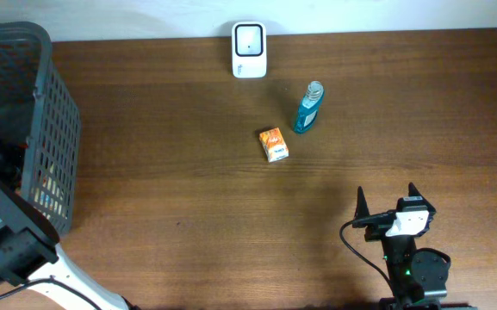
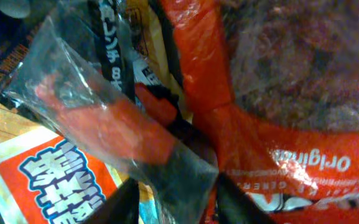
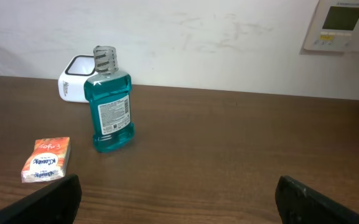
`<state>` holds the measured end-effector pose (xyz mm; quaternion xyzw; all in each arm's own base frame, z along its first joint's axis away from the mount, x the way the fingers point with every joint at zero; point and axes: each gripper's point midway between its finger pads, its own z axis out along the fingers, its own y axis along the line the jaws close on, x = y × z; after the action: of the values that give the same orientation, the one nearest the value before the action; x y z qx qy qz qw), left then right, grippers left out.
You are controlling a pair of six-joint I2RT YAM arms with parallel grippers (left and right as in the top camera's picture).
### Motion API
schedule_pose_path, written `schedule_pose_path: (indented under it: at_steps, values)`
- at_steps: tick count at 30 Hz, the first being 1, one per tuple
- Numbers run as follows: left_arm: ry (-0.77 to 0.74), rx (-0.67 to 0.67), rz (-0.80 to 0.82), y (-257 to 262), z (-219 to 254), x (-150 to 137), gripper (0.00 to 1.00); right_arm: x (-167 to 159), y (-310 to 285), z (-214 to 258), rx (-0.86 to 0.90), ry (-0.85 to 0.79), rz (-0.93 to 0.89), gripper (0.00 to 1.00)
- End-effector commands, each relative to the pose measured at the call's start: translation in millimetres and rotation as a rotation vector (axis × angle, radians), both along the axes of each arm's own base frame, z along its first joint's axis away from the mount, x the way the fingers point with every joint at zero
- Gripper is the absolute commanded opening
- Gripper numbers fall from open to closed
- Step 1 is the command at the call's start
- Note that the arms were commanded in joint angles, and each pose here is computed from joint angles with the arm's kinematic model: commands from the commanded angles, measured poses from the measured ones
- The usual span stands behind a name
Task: Scan the item barcode
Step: 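Move the left gripper back into the basket and grasp a clear snack bag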
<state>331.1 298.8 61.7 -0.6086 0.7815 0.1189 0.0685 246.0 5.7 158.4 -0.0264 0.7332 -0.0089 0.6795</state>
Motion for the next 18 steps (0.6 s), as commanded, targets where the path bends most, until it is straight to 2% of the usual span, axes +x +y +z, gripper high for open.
schedule_pose_path:
  at_steps: [1,8,14,18]
  values:
    - [0.053,0.021,-0.058,8,-3,-8,0.2,0,1,-4,0.0,0.006,0.001,0.98]
    - [0.075,0.004,-0.101,5,-2,-11,0.0,0,1,-4,0.0,0.006,0.001,0.98]
    - [0.024,0.001,-0.106,0,15,-6,0.0,0,1,-4,0.0,0.006,0.001,0.98]
    - [-0.093,0.02,-0.118,-4,51,5,0.0,0,1,-4,0.0,0.006,0.001,0.98]
